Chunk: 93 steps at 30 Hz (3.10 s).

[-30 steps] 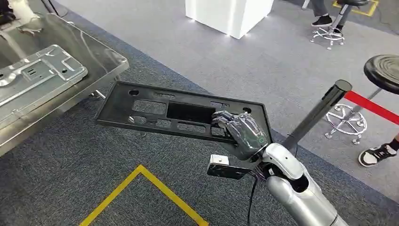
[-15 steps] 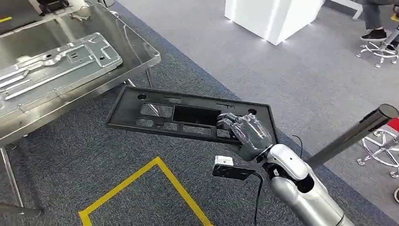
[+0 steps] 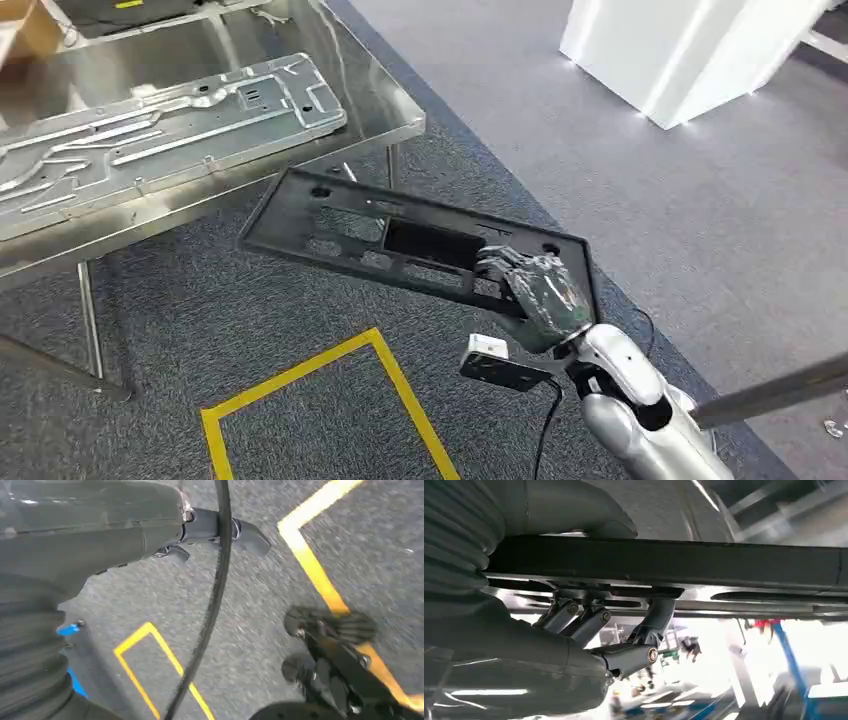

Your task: Take the parts from the cabinet and place them on the table.

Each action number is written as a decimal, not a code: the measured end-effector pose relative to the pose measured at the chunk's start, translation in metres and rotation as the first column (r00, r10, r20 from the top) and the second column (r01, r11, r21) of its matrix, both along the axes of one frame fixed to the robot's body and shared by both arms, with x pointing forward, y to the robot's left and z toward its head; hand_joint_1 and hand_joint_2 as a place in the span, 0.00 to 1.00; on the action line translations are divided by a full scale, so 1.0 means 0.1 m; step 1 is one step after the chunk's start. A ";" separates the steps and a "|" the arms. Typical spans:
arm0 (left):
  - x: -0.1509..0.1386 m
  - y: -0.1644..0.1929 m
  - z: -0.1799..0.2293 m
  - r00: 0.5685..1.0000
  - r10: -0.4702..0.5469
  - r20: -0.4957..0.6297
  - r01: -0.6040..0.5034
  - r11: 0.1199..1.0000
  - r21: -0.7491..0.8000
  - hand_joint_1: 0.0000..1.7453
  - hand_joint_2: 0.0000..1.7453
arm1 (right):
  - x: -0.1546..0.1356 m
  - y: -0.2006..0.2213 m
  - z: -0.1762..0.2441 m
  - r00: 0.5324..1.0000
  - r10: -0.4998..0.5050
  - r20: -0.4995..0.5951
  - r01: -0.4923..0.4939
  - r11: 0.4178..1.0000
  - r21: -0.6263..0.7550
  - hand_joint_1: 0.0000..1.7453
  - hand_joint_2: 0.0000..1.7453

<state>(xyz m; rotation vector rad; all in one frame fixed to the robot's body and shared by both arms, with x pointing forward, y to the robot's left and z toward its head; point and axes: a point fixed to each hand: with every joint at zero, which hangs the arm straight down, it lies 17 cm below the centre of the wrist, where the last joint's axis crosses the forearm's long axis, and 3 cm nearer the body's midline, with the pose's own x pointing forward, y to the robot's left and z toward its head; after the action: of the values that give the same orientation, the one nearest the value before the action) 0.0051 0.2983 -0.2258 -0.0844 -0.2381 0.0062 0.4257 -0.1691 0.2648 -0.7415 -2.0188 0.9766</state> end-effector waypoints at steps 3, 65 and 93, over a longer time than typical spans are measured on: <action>0.14 0.04 -0.09 1.000 -0.005 0.031 0.003 0.997 0.074 0.00 1.00 | -0.05 -0.39 0.18 0.998 -0.053 0.028 0.049 0.992 0.116 1.00 1.00; 0.49 -0.11 -0.31 0.992 0.101 0.071 -0.100 0.995 -0.015 0.00 1.00 | 0.24 -0.30 0.92 0.992 0.017 0.124 -0.036 0.988 0.152 1.00 1.00; 0.46 -0.11 -0.47 0.990 0.139 0.028 -0.139 0.990 0.017 0.00 1.00 | 0.27 -0.26 0.87 0.994 0.042 0.106 -0.060 0.984 0.170 1.00 1.00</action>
<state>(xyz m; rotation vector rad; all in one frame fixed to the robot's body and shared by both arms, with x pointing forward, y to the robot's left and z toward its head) 0.0512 0.2878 -0.2726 -0.0493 -0.2703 0.1418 0.4524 -0.1948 0.3516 -0.6599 -2.1885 0.7936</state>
